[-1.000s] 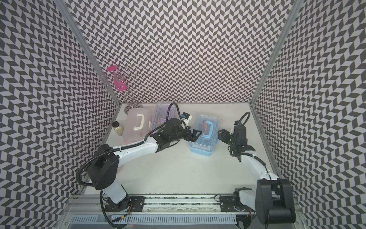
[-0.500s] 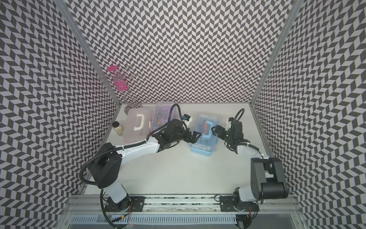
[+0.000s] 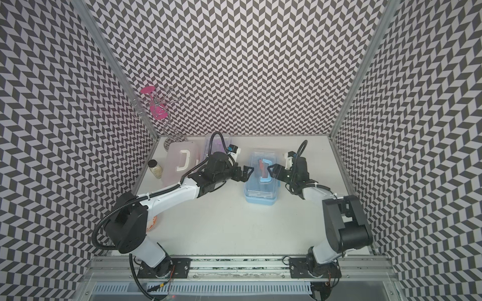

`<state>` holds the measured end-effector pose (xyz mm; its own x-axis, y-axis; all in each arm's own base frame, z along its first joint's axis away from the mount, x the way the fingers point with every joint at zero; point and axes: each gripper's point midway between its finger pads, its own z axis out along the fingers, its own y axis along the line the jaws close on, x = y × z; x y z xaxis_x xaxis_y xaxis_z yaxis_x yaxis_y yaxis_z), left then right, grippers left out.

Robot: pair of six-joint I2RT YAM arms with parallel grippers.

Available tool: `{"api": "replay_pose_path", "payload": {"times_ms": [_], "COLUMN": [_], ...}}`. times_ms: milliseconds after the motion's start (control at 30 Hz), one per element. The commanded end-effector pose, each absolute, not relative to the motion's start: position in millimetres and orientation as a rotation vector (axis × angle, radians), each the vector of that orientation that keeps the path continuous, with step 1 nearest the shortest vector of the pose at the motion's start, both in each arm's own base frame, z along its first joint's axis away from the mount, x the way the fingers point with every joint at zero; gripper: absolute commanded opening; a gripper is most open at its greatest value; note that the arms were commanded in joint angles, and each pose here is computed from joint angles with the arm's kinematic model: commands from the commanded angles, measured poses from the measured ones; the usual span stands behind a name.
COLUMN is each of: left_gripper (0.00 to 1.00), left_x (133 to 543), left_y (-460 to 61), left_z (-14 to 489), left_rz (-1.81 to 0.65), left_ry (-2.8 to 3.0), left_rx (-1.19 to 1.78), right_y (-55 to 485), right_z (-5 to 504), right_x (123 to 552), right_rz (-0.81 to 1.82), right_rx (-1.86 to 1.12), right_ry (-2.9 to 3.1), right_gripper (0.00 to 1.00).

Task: Close toolboxes
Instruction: Move the toolbox to the center of the board.

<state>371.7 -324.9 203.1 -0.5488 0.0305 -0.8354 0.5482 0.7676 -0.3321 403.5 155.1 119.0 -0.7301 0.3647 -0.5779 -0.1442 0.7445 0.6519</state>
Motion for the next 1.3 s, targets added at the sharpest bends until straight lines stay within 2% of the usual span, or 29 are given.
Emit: {"api": "replay_pose_path", "payload": {"times_ms": [0, 200, 300, 633, 833, 1033, 1267], "left_gripper": [0.99, 0.99, 0.99, 0.99, 0.99, 0.99, 0.99], "left_x": [370.3, 372.1, 374.4, 385.5, 388.1, 388.5, 387.2], "left_y": [-313.4, -306.1, -305.7, -309.9, -315.6, -316.4, -312.4], "left_z": [211.2, 208.0, 198.5, 163.7, 146.7, 137.4, 132.5], "left_rz": [-0.713, -0.697, -0.680, -0.472, -0.310, -0.229, -0.179], "left_ry": [2.038, 2.048, 2.078, 2.192, 2.233, 2.253, 2.255], "left_rx": [0.417, 0.398, 0.391, 0.409, 0.440, 0.454, 0.476], "right_y": [186.6, 233.2, 238.7, 161.8, 136.2, 144.3, 168.0], "right_z": [120.0, 125.2, 129.0, 157.7, 127.9, 82.5, 59.5], "right_x": [398.4, 393.6, 392.8, 392.2, 365.8, 341.8, 331.5], "right_rz": [1.010, 1.105, 1.127, 0.653, 0.537, 0.616, 0.678], "right_rx": [0.148, 0.075, 0.065, 0.166, 0.222, 0.227, 0.175], "right_ry": [2.216, 2.221, 2.208, 2.126, 2.178, 2.270, 2.320], "right_gripper": [0.74, 0.74, 0.75, 0.81, 0.82, 0.81, 0.81]}}
